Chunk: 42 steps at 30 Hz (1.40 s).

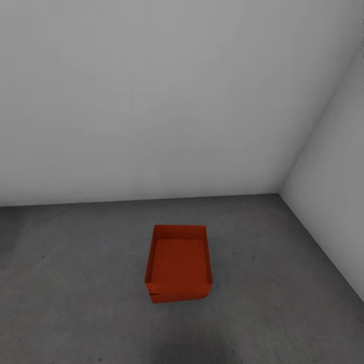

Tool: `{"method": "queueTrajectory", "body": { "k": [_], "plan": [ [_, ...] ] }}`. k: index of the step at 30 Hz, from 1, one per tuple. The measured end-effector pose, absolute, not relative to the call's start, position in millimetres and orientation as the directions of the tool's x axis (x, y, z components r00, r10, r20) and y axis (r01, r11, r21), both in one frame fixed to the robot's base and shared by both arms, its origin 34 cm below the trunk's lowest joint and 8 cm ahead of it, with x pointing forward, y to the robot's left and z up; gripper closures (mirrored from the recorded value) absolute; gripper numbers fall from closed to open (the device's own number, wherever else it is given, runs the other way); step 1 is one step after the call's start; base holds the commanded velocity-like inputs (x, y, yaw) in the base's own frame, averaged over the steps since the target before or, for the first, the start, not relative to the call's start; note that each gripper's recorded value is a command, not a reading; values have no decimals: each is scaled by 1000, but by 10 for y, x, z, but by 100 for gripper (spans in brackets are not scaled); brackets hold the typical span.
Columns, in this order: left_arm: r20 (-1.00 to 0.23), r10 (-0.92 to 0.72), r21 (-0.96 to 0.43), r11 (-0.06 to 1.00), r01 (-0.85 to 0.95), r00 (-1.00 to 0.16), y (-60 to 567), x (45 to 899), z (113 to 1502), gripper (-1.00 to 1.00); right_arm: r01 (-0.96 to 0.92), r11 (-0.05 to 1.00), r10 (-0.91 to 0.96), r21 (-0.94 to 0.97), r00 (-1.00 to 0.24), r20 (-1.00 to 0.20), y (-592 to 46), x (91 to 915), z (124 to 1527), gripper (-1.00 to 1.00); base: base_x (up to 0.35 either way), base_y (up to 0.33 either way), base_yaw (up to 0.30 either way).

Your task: Move the two storage containers from the living room to the garage. In the garage, place one container on the floor and stack the other container on top of it (either order is fine).

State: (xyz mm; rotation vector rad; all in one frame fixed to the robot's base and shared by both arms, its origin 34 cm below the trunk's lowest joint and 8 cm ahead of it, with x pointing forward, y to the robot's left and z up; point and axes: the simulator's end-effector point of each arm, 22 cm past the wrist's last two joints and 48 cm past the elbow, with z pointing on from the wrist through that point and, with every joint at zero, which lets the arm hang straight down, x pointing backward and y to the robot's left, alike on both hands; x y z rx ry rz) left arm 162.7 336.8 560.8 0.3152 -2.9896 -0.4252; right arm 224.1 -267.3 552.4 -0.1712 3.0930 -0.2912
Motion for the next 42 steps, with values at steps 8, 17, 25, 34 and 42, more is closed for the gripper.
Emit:
{"method": "queueTrajectory", "body": {
  "k": [8, 17, 25, 34, 42],
  "plan": [
    [61, -219, 283, 939, -193, -974, 3368, 1682, 5612, -100, -105, 976, -112, -190, -993, -29, -2681, 2265, 5538, -100, 0, 0, 0],
    [47, -219, 280, 939, -197, -975, 3365, 1737, 5618, -100, -102, 977, -112, -189, -993, -43, -2666, 2320, 5551, -100, 0, 0, 0],
    [35, -219, 278, 939, -201, -975, 3364, 1787, 5623, -100, -100, 977, -113, -190, -992, -55, -2665, 2370, 5564, -100, 0, 0, 0],
    [21, -219, 275, 939, -205, -976, 3364, 1843, 5631, -100, -98, 977, -113, -191, -991, -69, -2658, 2426, 5580, -100, 0, 0, 0],
    [8, -220, 276, 938, -209, -976, 3392, 1892, 5641, -100, -96, 977, -114, -191, -990, -82, -2654, 2476, 5594, -100, 0, 0, 0]
  ]
}}
